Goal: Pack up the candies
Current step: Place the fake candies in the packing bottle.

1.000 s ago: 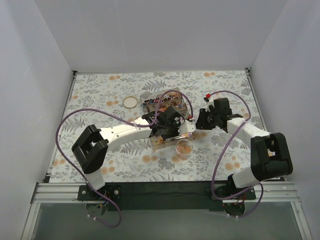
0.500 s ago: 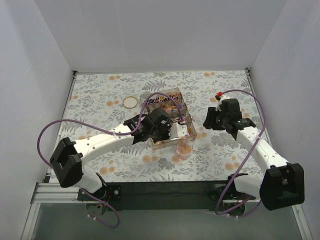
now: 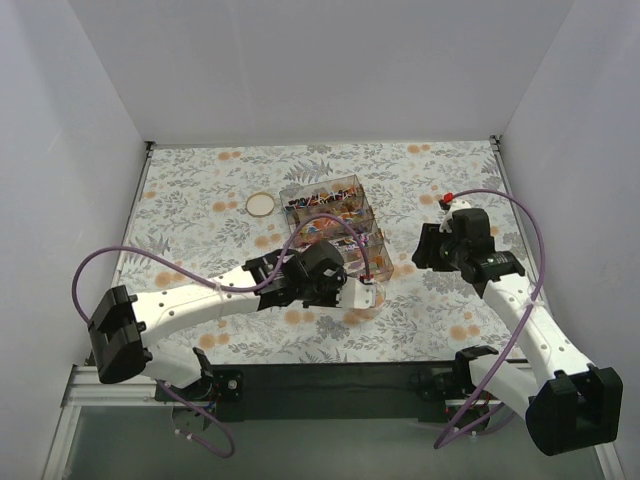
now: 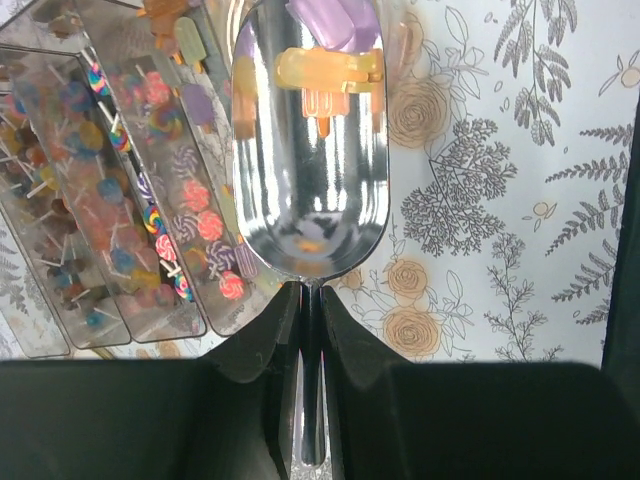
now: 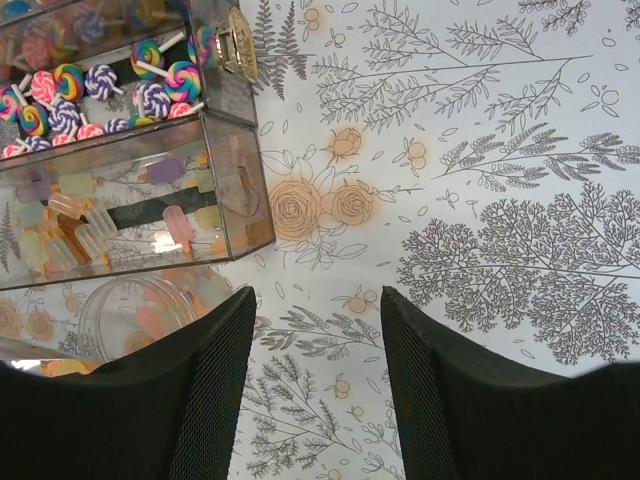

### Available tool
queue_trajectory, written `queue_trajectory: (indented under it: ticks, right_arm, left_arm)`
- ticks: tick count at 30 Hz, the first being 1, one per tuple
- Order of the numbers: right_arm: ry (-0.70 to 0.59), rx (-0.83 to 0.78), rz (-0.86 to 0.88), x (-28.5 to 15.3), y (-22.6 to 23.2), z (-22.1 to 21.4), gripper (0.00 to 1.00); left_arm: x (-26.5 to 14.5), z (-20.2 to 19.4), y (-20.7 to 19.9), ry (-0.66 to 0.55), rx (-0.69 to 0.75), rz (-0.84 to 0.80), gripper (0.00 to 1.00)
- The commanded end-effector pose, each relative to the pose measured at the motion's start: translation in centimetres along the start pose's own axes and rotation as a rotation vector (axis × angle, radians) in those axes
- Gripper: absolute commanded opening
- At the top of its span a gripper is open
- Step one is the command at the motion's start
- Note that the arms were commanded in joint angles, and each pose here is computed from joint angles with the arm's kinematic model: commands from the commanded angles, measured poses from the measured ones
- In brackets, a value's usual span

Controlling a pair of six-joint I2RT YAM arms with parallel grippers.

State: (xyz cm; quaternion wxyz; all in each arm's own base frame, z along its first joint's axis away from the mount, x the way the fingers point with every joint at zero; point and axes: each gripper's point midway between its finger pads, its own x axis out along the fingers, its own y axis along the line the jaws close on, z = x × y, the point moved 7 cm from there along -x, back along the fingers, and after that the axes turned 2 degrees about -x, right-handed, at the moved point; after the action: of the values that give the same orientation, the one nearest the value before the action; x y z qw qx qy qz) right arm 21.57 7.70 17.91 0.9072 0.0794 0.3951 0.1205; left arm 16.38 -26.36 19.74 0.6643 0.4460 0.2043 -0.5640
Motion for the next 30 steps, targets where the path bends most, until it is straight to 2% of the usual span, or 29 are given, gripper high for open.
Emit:
queue_trajectory:
  ticks: [1, 30]
  right_arm:
    - [-0.006, -0.007, -0.017, -0.4, -0.2, -0.5, 0.6]
    - [0.005, -0.022, -0.015, -0.3, -0.5, -1.3, 0.61]
  left_arm:
    - [-0.9, 0.4, 0.4, 0.077, 0.05, 0.061, 0.0]
    - [-0.7, 3.5, -1.0, 0.389, 0.385, 0.254, 0.0]
